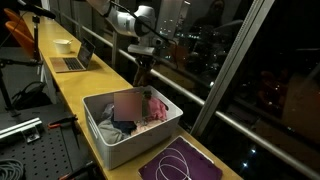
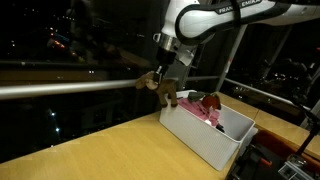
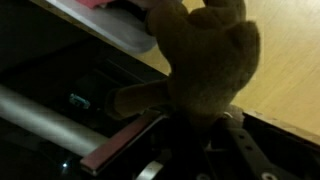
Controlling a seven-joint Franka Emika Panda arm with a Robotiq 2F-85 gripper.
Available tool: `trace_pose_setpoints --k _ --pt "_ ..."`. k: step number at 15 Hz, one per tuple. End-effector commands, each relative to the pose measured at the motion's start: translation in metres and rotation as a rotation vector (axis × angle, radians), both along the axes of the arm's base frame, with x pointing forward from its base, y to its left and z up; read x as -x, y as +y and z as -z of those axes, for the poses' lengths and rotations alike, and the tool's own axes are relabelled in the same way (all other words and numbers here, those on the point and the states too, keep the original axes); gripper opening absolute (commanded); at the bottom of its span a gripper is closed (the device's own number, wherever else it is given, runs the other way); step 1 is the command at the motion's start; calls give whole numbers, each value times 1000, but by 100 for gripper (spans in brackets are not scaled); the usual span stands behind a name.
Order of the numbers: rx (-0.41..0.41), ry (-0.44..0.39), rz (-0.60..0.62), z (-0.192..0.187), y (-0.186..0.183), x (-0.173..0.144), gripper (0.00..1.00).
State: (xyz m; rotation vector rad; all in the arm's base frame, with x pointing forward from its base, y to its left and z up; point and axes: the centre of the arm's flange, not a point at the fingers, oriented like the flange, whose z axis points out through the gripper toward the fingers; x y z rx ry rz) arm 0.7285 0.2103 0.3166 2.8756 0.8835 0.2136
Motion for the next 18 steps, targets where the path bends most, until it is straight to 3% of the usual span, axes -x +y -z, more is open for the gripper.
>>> trace_pose_setpoints --k 1,5,11,17,18 --pt "19 -32 136 -8 -48 69 4" --pt "49 -60 276 -19 -88 94 4" --pt "98 -33 406 -24 -141 161 4" --pt "46 49 434 39 -186 246 4" --pt "33 60 437 56 -192 262 40"
